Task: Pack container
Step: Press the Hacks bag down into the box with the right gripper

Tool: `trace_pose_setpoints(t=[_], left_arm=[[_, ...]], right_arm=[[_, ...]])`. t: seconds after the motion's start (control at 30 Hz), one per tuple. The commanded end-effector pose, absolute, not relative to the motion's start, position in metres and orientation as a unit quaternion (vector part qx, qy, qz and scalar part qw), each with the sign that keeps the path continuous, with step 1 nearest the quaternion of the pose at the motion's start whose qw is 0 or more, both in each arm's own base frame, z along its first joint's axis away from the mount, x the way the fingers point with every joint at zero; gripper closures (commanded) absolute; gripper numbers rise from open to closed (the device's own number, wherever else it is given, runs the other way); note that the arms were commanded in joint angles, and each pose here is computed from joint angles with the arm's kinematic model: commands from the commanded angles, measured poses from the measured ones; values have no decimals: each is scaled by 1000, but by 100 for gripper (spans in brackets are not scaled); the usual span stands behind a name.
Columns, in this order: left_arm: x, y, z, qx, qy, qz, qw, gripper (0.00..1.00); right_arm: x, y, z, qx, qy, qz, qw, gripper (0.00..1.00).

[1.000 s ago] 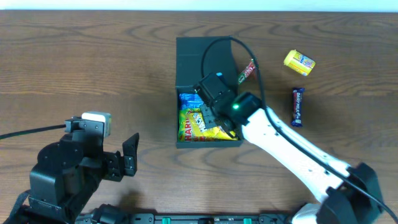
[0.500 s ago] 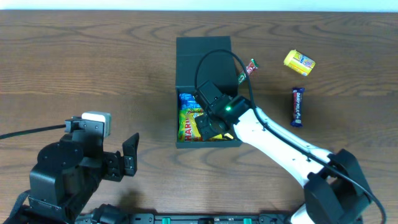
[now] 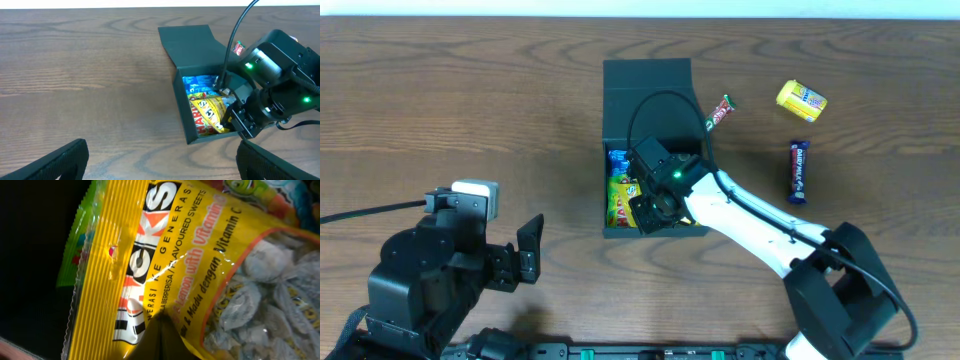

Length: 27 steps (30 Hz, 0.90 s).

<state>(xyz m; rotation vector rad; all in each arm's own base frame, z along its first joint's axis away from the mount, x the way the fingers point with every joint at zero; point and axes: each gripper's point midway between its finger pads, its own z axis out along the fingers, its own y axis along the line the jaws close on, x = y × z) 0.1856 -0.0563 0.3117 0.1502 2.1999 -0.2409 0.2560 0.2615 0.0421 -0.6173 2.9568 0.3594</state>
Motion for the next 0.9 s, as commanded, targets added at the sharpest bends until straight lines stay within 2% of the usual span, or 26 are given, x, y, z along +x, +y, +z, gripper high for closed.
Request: trace_pose_setpoints(t=[0.0, 0.57, 0.67, 0.87], left_arm=[[184, -54, 322, 63, 881, -95, 459, 5], [184, -54, 322, 63, 881, -95, 459, 4], [184, -54, 322, 63, 881, -95, 459, 5], [184, -54, 322, 63, 881, -95, 459, 4]], right_arm=[[247, 259, 27, -205, 971, 125, 17, 99], [240, 255, 6, -212, 968, 131, 20, 99], [244, 260, 13, -213, 966, 140, 30, 99], [259, 278, 62, -221, 954, 183, 87, 99]])
